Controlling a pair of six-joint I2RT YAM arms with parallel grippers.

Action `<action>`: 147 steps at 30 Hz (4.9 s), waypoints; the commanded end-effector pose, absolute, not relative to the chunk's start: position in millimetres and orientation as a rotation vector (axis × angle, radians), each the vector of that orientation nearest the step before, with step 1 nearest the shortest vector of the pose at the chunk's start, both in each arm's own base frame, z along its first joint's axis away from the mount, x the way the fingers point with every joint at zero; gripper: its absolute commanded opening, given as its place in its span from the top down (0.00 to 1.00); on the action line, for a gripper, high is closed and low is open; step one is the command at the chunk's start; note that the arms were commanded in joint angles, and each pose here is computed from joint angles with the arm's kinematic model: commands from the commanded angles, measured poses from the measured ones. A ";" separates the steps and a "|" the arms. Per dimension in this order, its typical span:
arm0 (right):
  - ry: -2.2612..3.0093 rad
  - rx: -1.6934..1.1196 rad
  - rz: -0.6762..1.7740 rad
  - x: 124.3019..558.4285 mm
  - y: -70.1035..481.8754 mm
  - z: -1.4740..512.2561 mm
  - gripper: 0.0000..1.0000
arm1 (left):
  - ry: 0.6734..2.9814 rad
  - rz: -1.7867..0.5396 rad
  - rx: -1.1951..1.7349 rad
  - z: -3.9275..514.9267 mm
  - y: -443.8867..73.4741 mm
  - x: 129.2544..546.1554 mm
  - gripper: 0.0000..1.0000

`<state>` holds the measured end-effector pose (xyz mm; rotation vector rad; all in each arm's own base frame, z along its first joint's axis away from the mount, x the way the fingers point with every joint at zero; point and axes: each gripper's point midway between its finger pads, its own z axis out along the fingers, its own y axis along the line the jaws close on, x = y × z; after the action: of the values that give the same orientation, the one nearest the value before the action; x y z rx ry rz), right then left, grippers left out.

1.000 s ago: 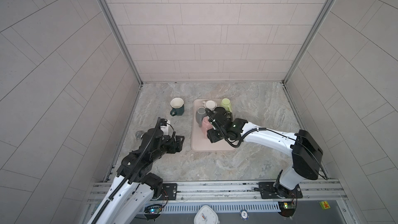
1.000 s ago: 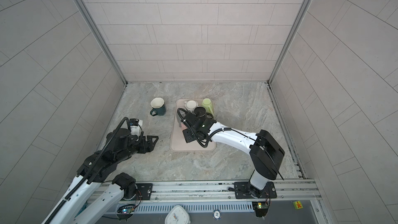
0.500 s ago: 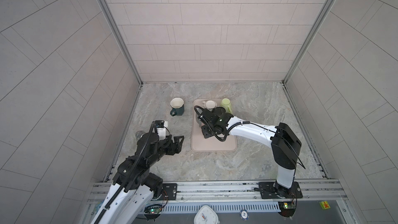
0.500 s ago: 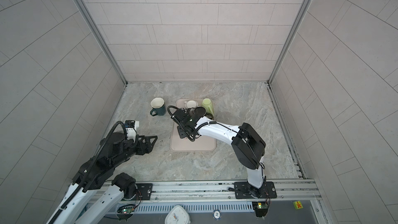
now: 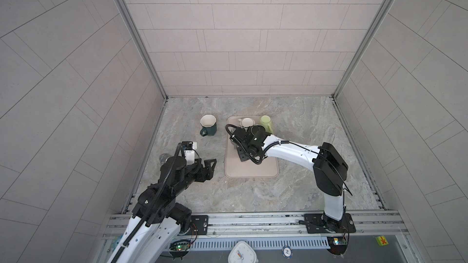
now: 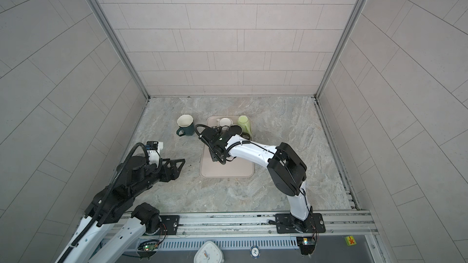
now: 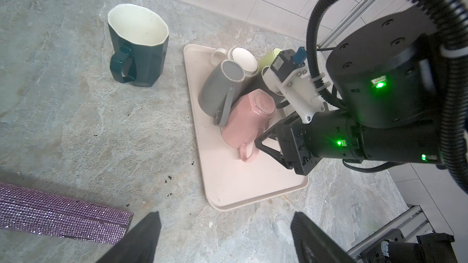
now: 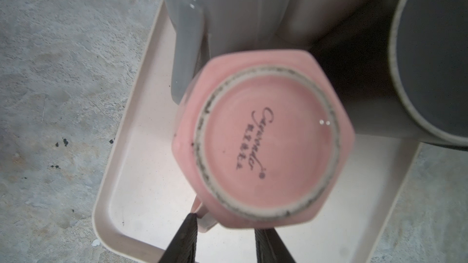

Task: Turn the mug right side up
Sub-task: 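Lower the right gripper over the upside-down pink mug on the tray, then close the right gripper on the pink mug's base and lift it, then raise the pink mug off the tray with the right gripper while the left gripper approaches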

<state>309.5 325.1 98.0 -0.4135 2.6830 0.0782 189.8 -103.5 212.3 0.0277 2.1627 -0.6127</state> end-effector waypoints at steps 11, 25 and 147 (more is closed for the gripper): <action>2.701 -0.375 0.117 309.9 328.9 95.4 0.63 | 2.154 -0.616 0.033 211.5 -104.3 190.9 0.13; 2.704 -0.363 0.045 313.2 321.4 87.2 0.69 | 2.157 -0.622 0.038 211.2 -105.6 190.8 0.13; 2.300 -0.272 0.698 288.8 273.1 240.4 1.00 | 2.065 -1.085 -0.136 221.3 -158.5 217.2 0.18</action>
<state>278.5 265.8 198.7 -0.3150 2.4542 0.5917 210.9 -149.6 207.1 -0.1271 2.1309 -1.0002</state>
